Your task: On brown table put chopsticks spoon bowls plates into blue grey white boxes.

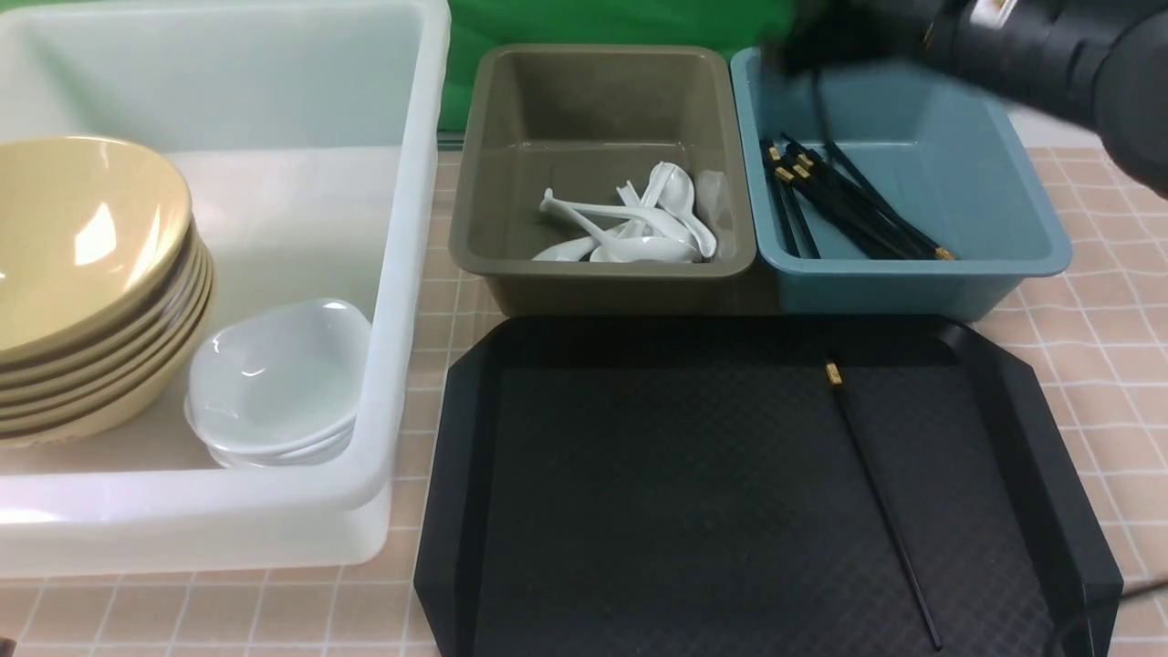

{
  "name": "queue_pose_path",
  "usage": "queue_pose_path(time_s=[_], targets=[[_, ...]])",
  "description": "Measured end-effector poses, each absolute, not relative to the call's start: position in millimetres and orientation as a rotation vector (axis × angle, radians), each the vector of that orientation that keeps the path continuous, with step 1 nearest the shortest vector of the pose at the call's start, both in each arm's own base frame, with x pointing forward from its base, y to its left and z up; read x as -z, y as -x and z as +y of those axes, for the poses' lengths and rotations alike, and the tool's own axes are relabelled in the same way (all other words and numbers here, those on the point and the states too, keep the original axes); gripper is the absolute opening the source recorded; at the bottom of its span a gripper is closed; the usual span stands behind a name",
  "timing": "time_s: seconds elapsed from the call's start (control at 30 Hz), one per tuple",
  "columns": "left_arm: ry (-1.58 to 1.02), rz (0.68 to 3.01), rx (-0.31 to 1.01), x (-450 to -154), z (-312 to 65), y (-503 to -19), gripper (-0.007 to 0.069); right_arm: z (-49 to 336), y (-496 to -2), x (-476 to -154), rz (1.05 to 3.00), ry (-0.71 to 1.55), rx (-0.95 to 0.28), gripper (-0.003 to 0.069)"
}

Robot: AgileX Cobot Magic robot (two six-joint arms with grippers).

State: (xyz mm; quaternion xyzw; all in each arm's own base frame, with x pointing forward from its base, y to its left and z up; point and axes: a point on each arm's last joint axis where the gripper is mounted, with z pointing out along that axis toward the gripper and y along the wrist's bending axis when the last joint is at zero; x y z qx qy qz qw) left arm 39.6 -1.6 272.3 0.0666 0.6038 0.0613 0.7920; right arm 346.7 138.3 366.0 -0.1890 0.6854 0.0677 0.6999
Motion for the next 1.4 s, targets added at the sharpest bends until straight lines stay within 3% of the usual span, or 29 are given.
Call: queue_pose_path(time_s=[0.2, 0.27, 0.4, 0.5, 0.63, 0.73, 0.83, 0.97, 1.2, 1.4], targets=[[-0.143, 1.299, -0.131, -272, -2, -40, -0.0007, 114, -398, -315, 1.631, 0.323, -0.098, 0.012], [-0.143, 1.3, -0.131, -272, -2, -40, -0.0007, 108, -410, -280, 1.818, 0.34, -0.087, 0.0205], [-0.146, 1.308, -0.129, -271, -2, -40, -0.0007, 107, -406, -266, 2.023, 0.382, -0.094, 0.0287], [-0.147, 1.31, -0.129, -271, -2, -40, -0.0007, 107, -390, -278, 2.204, 0.426, -0.115, 0.0323], [-0.148, 1.313, -0.128, -271, -2, -40, -0.0007, 109, -357, -277, 2.502, 0.489, -0.146, 0.0323], [-0.148, 1.313, -0.128, -271, -2, -40, -0.0007, 112, -346, -258, 2.626, 0.532, -0.148, 0.0323], [-0.148, 1.313, -0.128, -271, -2, -40, -0.0007, 124, -333, -216, 2.768, 0.616, -0.142, 0.0323], [-0.148, 1.313, -0.128, -271, -2, -40, -0.0007, 130, -335, -189, 2.811, 0.645, -0.132, 0.0323], [-0.148, 1.313, -0.128, -271, -2, -40, -0.0007, 130, -341, -173, 2.824, 0.669, -0.09, 0.0319], [-0.148, 1.313, -0.128, -271, -2, -40, -0.0007, 130, -343, -165, 2.837, 0.676, -0.08, 0.0258]])
